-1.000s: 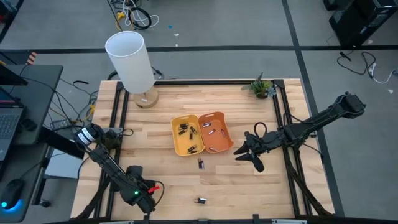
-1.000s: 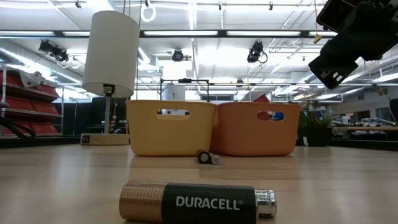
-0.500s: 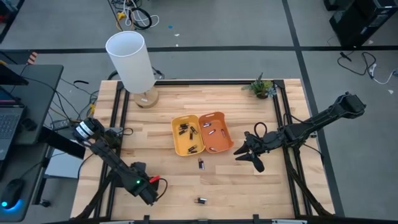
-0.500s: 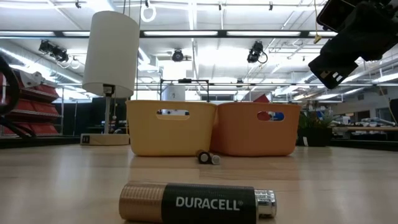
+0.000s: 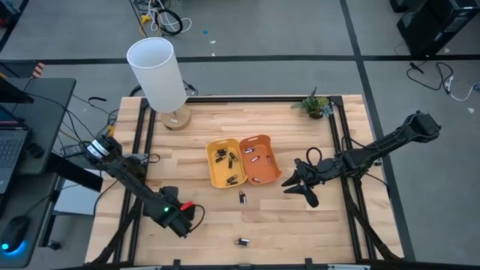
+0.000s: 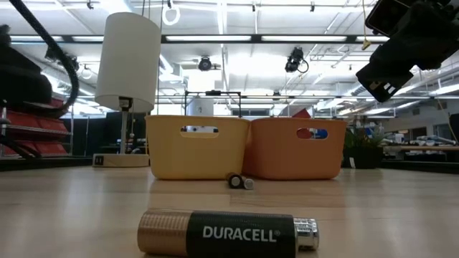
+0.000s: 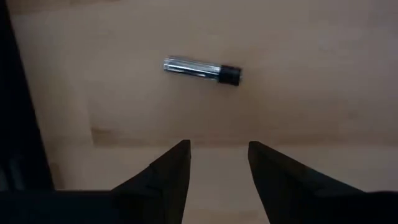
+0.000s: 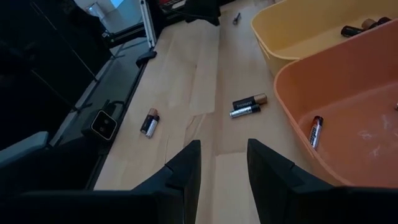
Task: Sort batteries
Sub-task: Put the bottom left silver battery into the orange bin
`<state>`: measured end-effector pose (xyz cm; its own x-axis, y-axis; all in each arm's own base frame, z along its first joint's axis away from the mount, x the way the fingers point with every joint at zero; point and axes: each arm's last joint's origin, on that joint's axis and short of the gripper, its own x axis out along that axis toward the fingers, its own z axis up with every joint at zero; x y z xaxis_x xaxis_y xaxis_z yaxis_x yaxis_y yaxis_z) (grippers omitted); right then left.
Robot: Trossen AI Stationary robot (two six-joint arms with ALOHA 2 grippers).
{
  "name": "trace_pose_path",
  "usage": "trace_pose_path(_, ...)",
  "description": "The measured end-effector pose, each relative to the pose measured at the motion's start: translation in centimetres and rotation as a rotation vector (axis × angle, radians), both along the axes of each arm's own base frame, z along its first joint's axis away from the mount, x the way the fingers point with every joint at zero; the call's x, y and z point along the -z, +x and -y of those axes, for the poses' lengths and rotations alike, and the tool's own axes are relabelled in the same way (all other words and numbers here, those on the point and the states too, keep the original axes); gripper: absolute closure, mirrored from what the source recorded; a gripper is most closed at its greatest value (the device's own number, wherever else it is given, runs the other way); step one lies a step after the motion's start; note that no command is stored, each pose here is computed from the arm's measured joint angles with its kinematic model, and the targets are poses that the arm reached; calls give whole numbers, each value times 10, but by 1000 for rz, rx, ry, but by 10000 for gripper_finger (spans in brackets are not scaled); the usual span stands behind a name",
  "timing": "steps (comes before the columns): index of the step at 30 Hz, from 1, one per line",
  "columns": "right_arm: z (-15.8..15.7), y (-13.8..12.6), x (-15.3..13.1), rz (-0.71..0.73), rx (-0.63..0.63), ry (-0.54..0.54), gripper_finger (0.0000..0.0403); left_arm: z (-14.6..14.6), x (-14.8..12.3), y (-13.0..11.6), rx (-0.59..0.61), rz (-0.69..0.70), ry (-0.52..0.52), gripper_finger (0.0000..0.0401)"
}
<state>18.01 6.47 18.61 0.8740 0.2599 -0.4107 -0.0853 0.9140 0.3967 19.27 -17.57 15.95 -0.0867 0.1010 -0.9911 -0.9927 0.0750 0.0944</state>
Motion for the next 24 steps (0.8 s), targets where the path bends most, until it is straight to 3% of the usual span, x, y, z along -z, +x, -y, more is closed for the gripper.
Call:
trace_pose_path(6,0,0,0,2,-1,-2,286,-16,0,6,51,-30,43,222)
trace_pose_path(14,0,1,-1,17,-2,2,286,-64,-3,31,386,-66,247,224)
trace_pose_path(21,0,1,-1,17,-3,-1,286,-121,-2,50,639,-228,158,224)
trace_pose_path(24,0,0,0,5,-4,-8,286,-142,-3,51,762,-300,46,224)
